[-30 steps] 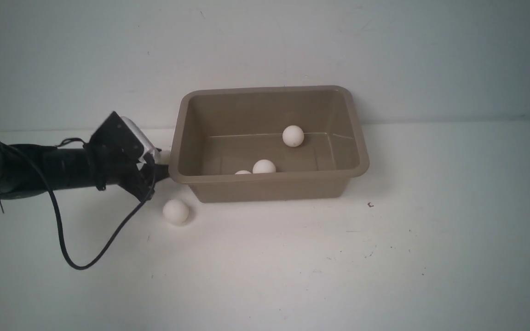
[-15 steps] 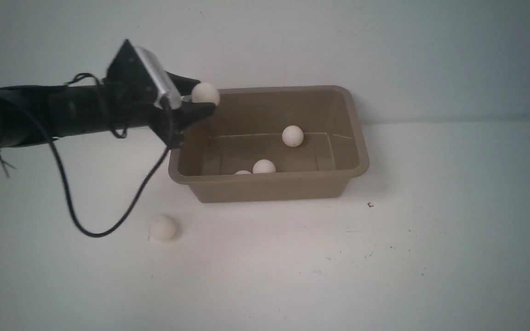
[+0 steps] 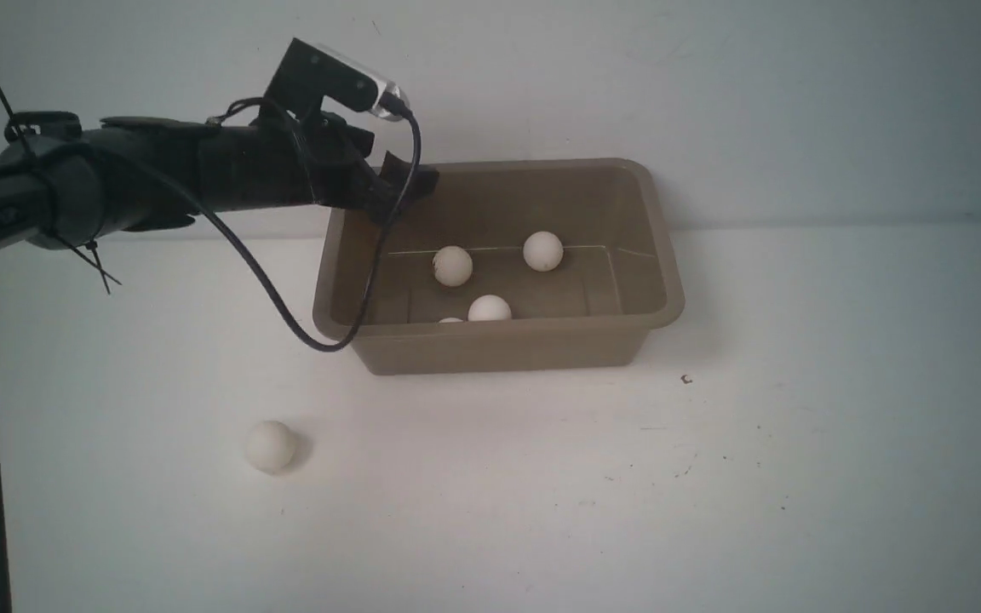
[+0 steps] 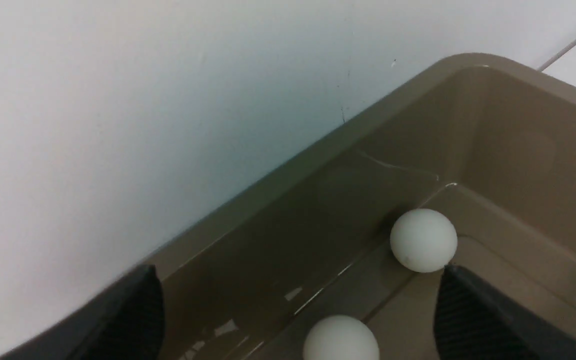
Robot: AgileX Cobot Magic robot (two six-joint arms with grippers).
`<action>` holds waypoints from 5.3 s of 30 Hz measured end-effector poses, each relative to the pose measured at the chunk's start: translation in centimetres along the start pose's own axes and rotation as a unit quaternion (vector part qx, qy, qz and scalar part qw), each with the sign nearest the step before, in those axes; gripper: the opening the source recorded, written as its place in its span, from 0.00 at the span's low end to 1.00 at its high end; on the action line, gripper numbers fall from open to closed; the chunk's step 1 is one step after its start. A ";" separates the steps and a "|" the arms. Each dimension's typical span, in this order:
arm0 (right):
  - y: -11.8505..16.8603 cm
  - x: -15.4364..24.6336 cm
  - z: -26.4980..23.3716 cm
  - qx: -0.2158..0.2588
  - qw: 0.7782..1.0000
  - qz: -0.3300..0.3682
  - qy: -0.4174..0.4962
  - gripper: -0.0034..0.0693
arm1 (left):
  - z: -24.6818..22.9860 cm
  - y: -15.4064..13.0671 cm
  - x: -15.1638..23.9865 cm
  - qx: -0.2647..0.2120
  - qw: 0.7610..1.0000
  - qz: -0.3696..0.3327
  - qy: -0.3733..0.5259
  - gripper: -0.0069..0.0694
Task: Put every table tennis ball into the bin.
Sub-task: Use the left arm to clamp the table tennis ball closest to it
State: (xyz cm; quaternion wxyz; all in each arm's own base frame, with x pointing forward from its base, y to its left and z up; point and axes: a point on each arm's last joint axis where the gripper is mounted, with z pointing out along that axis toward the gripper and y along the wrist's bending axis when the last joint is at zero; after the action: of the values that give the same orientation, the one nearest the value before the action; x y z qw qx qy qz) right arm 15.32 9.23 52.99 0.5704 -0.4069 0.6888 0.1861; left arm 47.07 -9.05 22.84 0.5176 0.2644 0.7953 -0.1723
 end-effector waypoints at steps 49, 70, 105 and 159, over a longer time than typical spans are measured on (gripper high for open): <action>0.2 0.4 0.0 -0.013 1.000 -0.015 0.024 0.73 | -16.5 -0.2 12.0 -0.051 0.893 -0.191 0.404 0.83; 0.9 0.5 -0.5 -0.034 0.999 -0.014 0.032 0.73 | -13.3 1.8 14.8 -0.133 0.892 -0.132 0.413 0.13; 1.1 0.7 -0.5 -0.046 0.998 -0.013 0.040 0.72 | -6.3 5.7 5.0 -0.119 0.975 0.030 0.185 0.86; 0.8 0.9 -0.5 -0.030 0.998 0.028 0.055 0.71 | -5.1 10.3 14.1 0.070 0.993 0.097 -0.003 0.77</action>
State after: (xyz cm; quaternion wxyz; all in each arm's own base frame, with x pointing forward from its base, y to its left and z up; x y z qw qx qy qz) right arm 14.32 9.04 52.09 0.5136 -0.4139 0.7246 0.1997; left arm 44.94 5.42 11.97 0.5144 0.3753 0.7502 -0.1780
